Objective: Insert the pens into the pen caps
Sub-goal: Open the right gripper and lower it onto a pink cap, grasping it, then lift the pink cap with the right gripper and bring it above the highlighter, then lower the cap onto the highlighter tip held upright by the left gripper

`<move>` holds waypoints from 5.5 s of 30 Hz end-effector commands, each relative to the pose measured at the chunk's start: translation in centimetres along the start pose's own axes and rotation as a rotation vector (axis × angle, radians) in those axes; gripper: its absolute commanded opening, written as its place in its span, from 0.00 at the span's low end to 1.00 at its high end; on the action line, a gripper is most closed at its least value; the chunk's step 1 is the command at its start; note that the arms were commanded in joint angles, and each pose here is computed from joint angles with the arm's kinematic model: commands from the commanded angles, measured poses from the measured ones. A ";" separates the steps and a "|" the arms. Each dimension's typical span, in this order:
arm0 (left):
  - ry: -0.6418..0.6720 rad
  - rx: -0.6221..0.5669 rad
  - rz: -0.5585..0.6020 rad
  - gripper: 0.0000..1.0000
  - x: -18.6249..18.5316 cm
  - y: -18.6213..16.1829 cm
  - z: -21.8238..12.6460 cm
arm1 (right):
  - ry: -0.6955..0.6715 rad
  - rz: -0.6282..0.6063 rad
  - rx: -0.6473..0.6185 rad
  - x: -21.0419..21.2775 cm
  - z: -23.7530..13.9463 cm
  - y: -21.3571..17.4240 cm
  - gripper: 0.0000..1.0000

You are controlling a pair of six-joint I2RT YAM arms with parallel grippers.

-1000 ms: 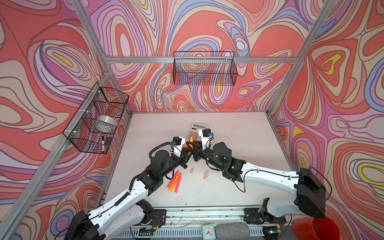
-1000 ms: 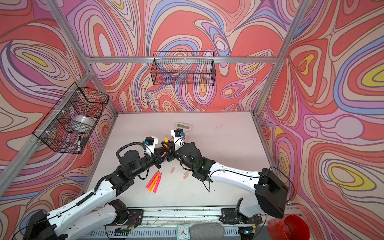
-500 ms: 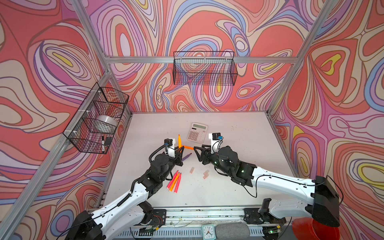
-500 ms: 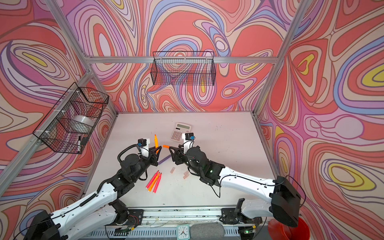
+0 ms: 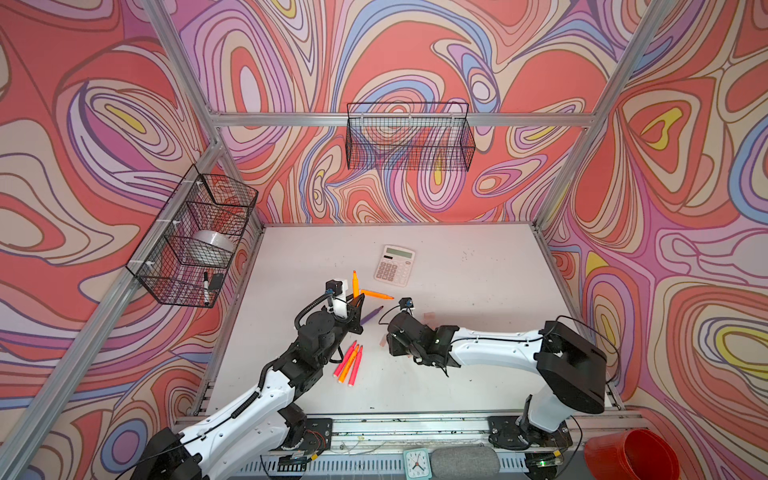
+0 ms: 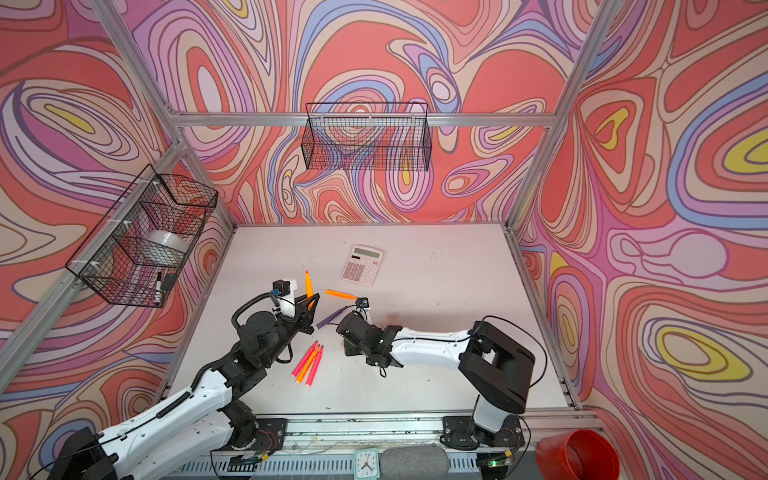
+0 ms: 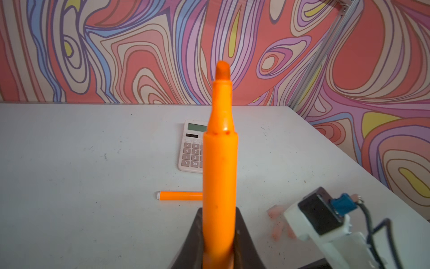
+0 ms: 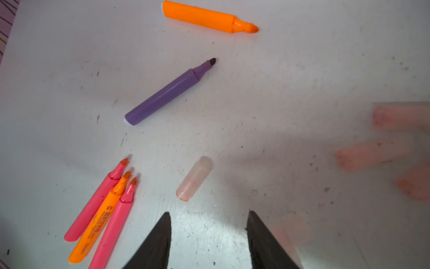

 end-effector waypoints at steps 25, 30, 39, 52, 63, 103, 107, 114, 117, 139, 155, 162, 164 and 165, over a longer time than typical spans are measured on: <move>-0.077 -0.043 -0.009 0.00 -1.4 1.7 -0.7 | -0.196 -0.115 0.162 0.2 5.3 -2.2 0.29; -0.068 -0.048 -0.015 0.00 -1.2 1.7 -0.7 | -0.233 -0.125 0.178 -0.2 5.8 -2.4 0.29; -0.076 -0.056 -0.021 0.00 -1.3 1.8 -0.9 | -0.267 -0.139 0.209 -0.2 7.3 -3.0 0.23; -0.082 -0.084 -0.033 0.00 -1.4 2.0 -0.8 | -0.237 -0.093 0.105 -0.6 4.8 -1.6 0.05; -0.366 -0.058 -0.025 0.00 -4.6 1.0 -1.6 | -0.178 0.001 -0.429 -1.4 -10.0 10.0 0.00; -0.634 0.321 0.130 0.00 -11.7 -2.6 1.2 | 0.235 -0.003 -0.982 -1.6 -23.4 12.7 0.00; -0.646 0.318 0.128 0.00 -11.8 -2.6 1.0 | 0.247 -0.003 -0.981 -1.5 -23.1 12.6 0.00; -0.664 0.314 0.129 0.00 -12.1 -2.5 0.7 | 0.224 0.011 -1.002 -1.5 -22.6 12.9 0.00; -0.669 0.313 0.131 0.00 -12.1 -2.4 0.6 | 0.198 0.026 -1.002 -1.8 -22.3 13.1 0.00; -0.665 0.301 0.133 0.00 -12.0 -2.3 0.5 | 0.162 0.039 -0.966 -1.7 -20.7 13.4 0.00; -0.637 0.279 0.112 0.00 -11.6 -2.2 0.7 | 0.177 0.029 -0.945 -1.5 -20.3 13.5 0.00; -0.609 0.248 0.067 0.00 -11.4 -1.6 0.6 | 0.304 -0.027 -0.889 -0.2 -18.3 11.5 0.00; -0.614 0.238 0.060 0.00 -11.3 -1.5 0.5 | 0.328 -0.033 -0.871 0.0 -17.9 11.0 0.00; -0.617 0.234 0.054 0.00 -11.3 -1.5 0.4 | 0.344 -0.044 -0.867 0.2 -17.9 10.9 0.00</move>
Point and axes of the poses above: each gripper's point midway between its finger pads, its own z axis out along the fingers, its own x axis along the line the jaws close on, y = z × x, the point moved 4 cm from there along -z, back along the fingers, and after that the axes turned 11 degrees about -z, right-handed, at the moved point
